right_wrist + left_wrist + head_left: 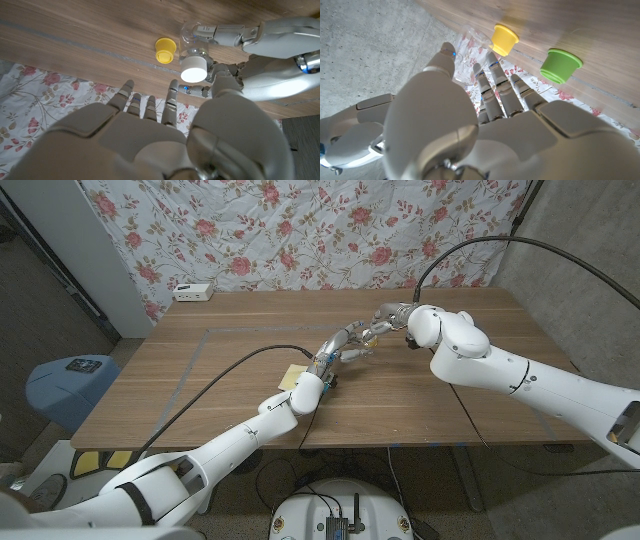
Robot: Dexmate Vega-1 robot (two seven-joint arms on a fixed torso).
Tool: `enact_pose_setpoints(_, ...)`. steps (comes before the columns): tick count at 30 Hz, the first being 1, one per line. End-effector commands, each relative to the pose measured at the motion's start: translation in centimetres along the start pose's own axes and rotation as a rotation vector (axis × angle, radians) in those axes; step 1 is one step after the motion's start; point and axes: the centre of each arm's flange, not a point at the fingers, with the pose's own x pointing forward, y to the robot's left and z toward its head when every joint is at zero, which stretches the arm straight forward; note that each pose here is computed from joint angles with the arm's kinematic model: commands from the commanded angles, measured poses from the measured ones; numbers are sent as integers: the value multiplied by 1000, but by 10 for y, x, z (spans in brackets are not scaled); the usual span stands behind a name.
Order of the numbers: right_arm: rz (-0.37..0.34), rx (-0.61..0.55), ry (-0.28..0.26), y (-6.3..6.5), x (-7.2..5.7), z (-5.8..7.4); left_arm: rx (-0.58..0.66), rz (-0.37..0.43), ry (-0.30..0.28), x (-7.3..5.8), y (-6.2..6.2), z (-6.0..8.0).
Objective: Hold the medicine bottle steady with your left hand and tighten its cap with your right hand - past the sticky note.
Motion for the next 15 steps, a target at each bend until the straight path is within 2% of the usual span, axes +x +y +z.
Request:
enact_pose_setpoints(1, -1, -3, -8, 0, 5, 2, -1, 1, -2, 2, 0, 0)
enact_pose_setpoints(15, -29, -12, -2, 2, 6, 2, -1, 1, -2, 3, -2, 1)
